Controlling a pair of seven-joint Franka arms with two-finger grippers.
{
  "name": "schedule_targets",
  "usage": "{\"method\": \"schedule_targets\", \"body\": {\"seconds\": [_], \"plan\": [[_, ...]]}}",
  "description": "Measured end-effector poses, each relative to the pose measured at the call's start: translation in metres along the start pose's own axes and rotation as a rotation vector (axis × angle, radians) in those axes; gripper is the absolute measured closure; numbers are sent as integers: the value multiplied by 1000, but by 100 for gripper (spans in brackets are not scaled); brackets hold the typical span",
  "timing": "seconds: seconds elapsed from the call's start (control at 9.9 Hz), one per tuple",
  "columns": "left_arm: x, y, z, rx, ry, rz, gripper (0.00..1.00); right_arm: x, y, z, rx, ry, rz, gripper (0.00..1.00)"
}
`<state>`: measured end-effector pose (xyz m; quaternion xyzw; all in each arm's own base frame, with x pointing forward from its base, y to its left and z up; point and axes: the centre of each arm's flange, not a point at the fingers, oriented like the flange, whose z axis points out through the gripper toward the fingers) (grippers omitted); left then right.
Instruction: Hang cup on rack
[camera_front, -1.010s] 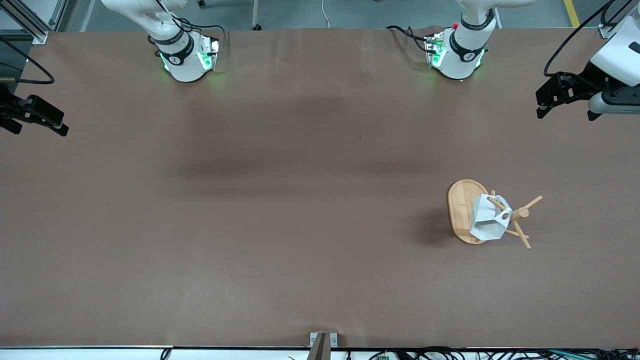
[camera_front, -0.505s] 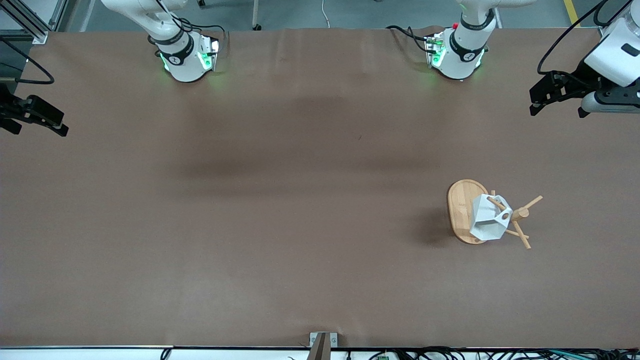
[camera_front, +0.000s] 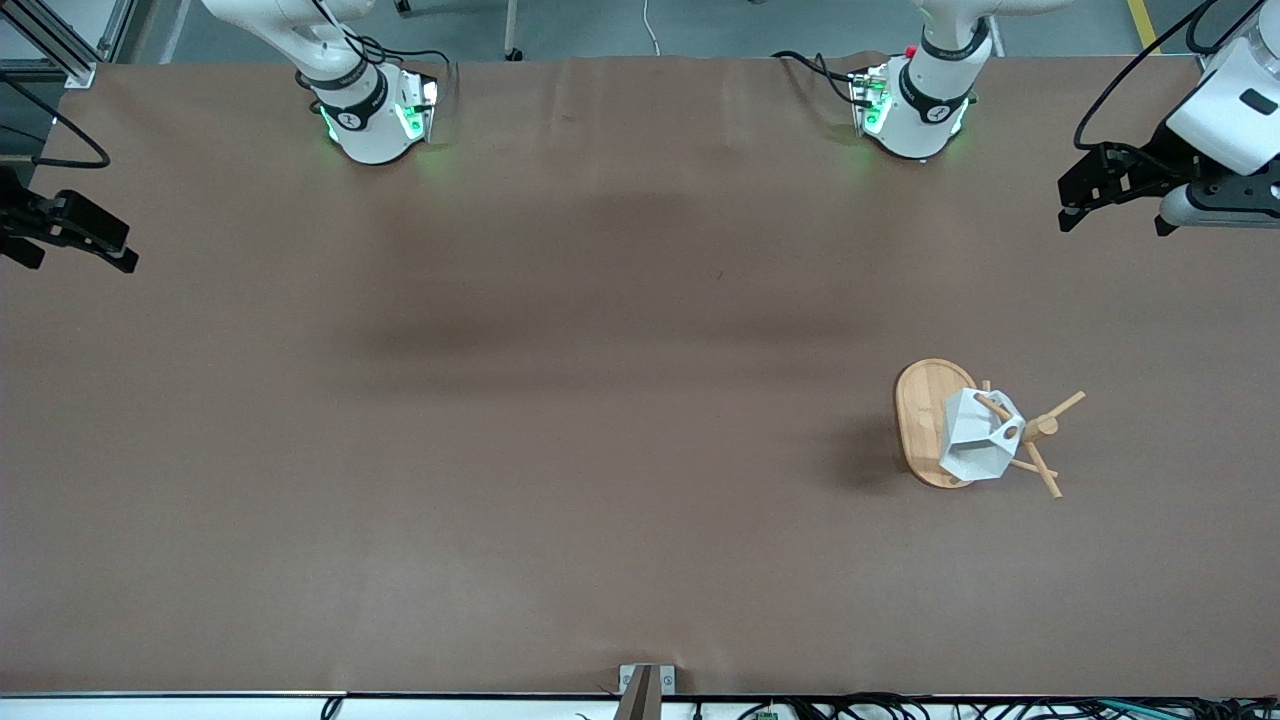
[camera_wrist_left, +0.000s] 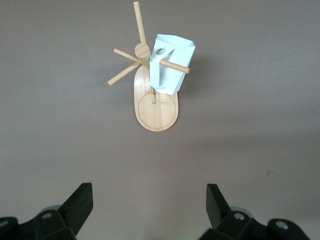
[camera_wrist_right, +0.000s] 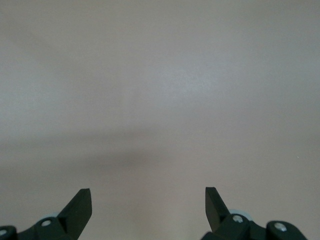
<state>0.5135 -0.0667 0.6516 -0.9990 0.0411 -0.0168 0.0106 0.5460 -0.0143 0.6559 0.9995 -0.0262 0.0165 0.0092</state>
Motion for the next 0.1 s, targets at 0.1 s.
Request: {"method": "schedule_targets", "body": {"seconds": [0.1], "plan": [[0,0,0,0,0,-12,0,0,0,0,0,0,0,0]]}}
